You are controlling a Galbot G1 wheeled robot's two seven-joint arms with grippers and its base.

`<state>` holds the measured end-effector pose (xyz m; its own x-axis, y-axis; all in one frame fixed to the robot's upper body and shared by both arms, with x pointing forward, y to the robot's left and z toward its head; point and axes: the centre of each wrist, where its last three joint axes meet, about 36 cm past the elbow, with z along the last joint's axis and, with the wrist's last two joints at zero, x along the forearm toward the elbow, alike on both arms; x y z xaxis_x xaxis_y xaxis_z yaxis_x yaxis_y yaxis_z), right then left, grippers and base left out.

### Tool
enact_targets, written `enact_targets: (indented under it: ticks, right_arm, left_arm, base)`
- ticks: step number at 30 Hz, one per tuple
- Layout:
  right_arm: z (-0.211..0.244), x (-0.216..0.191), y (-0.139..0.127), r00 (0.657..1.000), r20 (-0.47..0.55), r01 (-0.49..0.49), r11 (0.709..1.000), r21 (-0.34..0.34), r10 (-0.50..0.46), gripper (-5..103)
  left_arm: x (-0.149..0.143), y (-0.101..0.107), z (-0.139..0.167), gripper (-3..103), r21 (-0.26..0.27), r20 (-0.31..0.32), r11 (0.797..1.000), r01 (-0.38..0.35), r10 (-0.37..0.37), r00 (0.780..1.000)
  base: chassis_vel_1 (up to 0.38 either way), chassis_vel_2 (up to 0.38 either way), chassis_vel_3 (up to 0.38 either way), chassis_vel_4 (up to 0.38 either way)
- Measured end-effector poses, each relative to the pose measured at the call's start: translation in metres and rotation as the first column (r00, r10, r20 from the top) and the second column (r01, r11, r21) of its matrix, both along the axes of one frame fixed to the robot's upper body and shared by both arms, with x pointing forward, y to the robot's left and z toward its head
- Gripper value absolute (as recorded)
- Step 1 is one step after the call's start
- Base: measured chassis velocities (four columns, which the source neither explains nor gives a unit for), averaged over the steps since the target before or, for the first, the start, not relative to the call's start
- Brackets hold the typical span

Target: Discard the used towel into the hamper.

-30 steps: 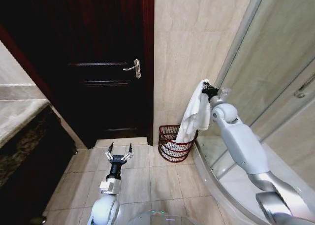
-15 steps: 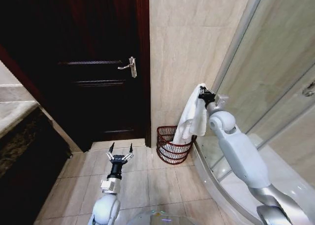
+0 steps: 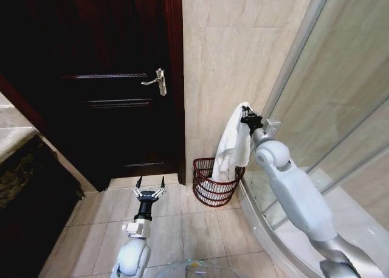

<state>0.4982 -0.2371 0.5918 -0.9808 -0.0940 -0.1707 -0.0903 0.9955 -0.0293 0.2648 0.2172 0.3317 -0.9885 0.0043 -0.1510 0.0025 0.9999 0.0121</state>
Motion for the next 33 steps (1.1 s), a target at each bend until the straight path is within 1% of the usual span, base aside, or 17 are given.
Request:
enact_targets:
  ticks: [3, 16, 23, 27, 31, 33]
  right_arm:
    - [-0.005, -0.021, 0.003, 1.0, -0.004, -0.009, 1.0, 0.004, 0.01, 1]
    - [-0.02, -0.043, -0.003, 1.0, -0.025, -0.017, 1.0, -0.004, 0.017, 1]
    - [-0.021, -0.046, -0.002, 0.999, -0.024, -0.029, 1.0, -0.007, 0.028, 1]
    - [-0.014, -0.039, -0.001, 0.999, -0.008, -0.033, 0.999, -0.014, 0.033, 1]
    - [-0.009, -0.032, 0.004, 0.999, -0.002, -0.039, 0.999, 0.006, 0.039, 1]
    - [-0.01, -0.027, 0.009, 0.999, -0.008, -0.043, 0.999, 0.028, 0.043, 1]
  left_arm:
    - [0.001, 0.0, 0.0, 100, 0.001, 0.001, 1.0, 0.0, 0.0, 1.0]
    - [0.002, -0.004, -0.001, 100, 0.002, 0.002, 1.0, 0.007, -0.007, 1.0]
    - [-0.002, -0.004, -0.001, 100, 0.001, 0.012, 1.0, 0.006, -0.006, 1.0]
    - [-0.006, -0.004, -0.002, 100, 0.002, 0.014, 1.0, 0.006, -0.006, 1.0]
    - [-0.009, -0.004, -0.003, 100, 0.005, 0.015, 1.0, 0.006, -0.006, 1.0]
    - [-0.009, -0.003, -0.002, 100, 0.008, 0.02, 1.0, 0.005, -0.005, 1.0]
  base:
    - [0.0, 0.0, 0.0, 0.0]
    - [0.0, 0.0, 0.0, 0.0]
    - [0.0, 0.0, 0.0, 0.0]
    - [0.0, 0.0, 0.0, 0.0]
    - [0.0, 0.0, 0.0, 0.0]
    - [0.0, 0.0, 0.0, 0.0]
